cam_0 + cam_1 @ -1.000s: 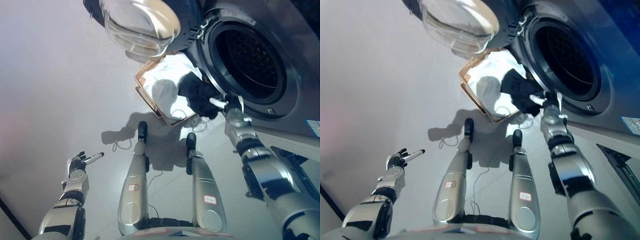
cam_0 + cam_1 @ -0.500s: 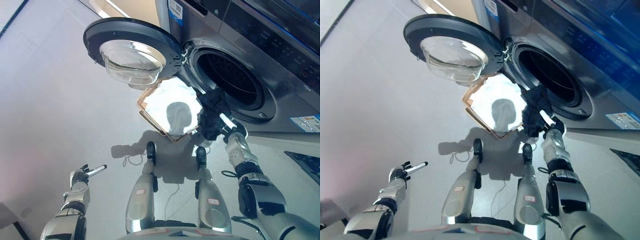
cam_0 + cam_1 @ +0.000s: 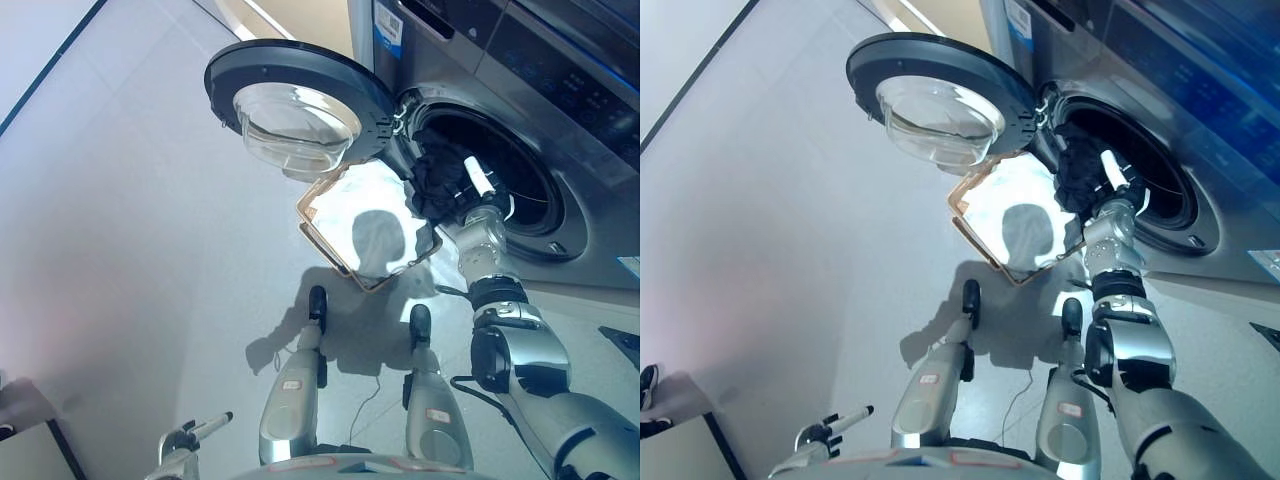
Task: Put the clothes in the basket into the washing machine.
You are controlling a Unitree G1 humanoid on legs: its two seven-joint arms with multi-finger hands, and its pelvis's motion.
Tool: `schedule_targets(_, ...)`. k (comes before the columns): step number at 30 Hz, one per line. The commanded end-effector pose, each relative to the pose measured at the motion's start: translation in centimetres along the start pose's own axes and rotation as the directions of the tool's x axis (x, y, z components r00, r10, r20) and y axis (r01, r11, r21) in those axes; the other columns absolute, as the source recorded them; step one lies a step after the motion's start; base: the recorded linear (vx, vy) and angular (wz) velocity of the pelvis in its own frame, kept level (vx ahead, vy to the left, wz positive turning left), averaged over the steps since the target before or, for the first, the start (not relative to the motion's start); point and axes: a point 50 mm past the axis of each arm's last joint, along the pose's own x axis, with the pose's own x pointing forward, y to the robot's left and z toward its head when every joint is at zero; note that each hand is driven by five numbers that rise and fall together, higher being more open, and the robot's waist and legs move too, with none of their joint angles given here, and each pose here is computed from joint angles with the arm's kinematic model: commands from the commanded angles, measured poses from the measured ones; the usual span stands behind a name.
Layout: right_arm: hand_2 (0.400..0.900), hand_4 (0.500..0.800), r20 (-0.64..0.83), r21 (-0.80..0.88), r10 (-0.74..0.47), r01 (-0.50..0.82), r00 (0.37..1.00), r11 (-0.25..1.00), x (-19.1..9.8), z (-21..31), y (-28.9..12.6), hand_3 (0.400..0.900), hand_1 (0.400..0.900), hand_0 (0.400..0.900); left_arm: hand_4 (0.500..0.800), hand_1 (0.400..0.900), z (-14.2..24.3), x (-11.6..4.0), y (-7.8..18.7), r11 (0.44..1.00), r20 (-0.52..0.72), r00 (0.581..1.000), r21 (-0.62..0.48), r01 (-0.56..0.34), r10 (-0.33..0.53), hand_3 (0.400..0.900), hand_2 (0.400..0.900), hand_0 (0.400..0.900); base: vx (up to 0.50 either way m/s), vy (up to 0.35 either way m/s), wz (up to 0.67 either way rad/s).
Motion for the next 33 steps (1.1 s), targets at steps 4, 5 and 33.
schedule_targets(4, 0.400, 0.500, 0.295, 0.076, 0.117, -0.145, 0.948, 0.986, -0.3, 9.1, 5.8, 0.400, 0.400, 0.400, 0.800, 0.900, 2.5, 0.4, 1.6, 0.993, 0.069, 0.995, 0.090, -0.081, 0.075, 0.900, 0.900, 0.900, 0.083, 0.007, -0.10)
schedule_targets(5, 0.400, 0.500, 0.306, 0.076, 0.126, -0.156, 0.944, 0.985, -0.4, 9.6, 6.3, 0.400, 0.400, 0.400, 0.800, 0.900, 2.8, 0.4, 1.6, 0.993, 0.076, 0.994, 0.080, -0.083, 0.077, 0.900, 0.900, 0.900, 0.066, 0.000, -0.11)
schedule_targets(33, 0.900, 0.800, 0.318, -0.055, 0.192, -0.184, 0.929, 0.981, 0.0, 11.4, 7.0, 0.900, 0.900, 0.900, 0.800, 0.900, 1.3, 0.3, 1.7, 0.997, 0.063, 0.997, 0.060, -0.043, 0.039, 0.900, 0.900, 0.900, 0.050, 0.013, -0.02)
